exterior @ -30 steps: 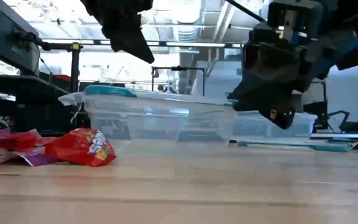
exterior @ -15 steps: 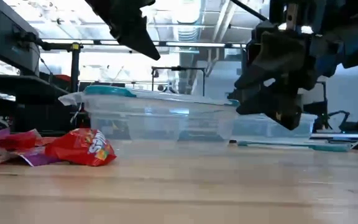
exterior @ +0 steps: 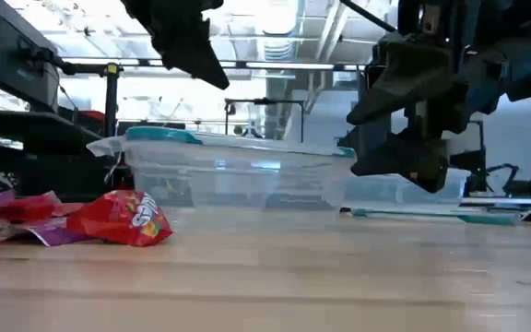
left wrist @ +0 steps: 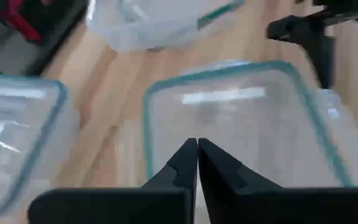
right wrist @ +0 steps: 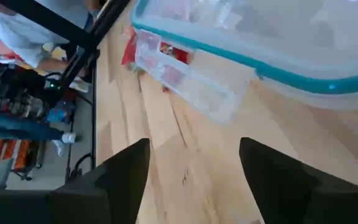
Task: Sort candy
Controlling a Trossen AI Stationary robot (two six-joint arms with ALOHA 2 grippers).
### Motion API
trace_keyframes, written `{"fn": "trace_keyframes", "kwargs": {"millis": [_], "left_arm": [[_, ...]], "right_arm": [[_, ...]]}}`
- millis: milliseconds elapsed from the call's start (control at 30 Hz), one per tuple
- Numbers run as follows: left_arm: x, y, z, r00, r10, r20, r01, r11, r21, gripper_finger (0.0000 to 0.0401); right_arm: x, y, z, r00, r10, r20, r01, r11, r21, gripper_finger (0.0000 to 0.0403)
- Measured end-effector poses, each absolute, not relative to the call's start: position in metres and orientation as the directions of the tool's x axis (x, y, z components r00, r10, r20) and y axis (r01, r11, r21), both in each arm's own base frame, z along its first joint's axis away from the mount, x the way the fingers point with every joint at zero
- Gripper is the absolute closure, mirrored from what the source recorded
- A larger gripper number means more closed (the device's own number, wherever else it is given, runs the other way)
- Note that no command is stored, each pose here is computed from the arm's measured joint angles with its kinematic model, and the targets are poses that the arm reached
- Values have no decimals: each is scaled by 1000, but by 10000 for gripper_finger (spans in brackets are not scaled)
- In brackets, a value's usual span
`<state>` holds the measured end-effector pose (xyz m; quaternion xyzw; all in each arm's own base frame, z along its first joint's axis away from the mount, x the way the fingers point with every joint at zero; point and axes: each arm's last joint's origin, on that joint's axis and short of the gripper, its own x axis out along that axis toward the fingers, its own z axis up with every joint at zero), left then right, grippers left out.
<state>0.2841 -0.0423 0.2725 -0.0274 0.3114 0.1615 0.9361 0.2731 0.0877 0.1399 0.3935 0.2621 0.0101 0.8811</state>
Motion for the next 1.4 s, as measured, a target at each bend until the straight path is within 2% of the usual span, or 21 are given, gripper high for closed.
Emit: {"fn": "trace_keyframes", "kwargs": {"millis": [367,500,700,933,1133,1400], "left_arm": [[271,-59,281,774,218,-594,-351,929,-116,401],[268,-59,284,781,214,-587,-346,930,-121,401],[268,-59,285,782,215,-585,-332,938,-99,401],[268,-59,285,781,216,-586,-315,947,-71,401],[267,-59,285,780,216,-587,-309,949,-61,401],[268,-59,285,782,216,-585,-309,949,-62,401]], "right_arm": [[272,88,139,876,153,-457,207,736,644,168],[273,86,139,878,142,-457,205,751,627,168],[273,81,133,872,56,-486,277,762,586,168],[282,78,112,868,47,-495,325,700,636,168],[292,83,112,922,175,-344,141,677,722,168],[297,72,120,951,130,-279,124,669,733,168]]}}
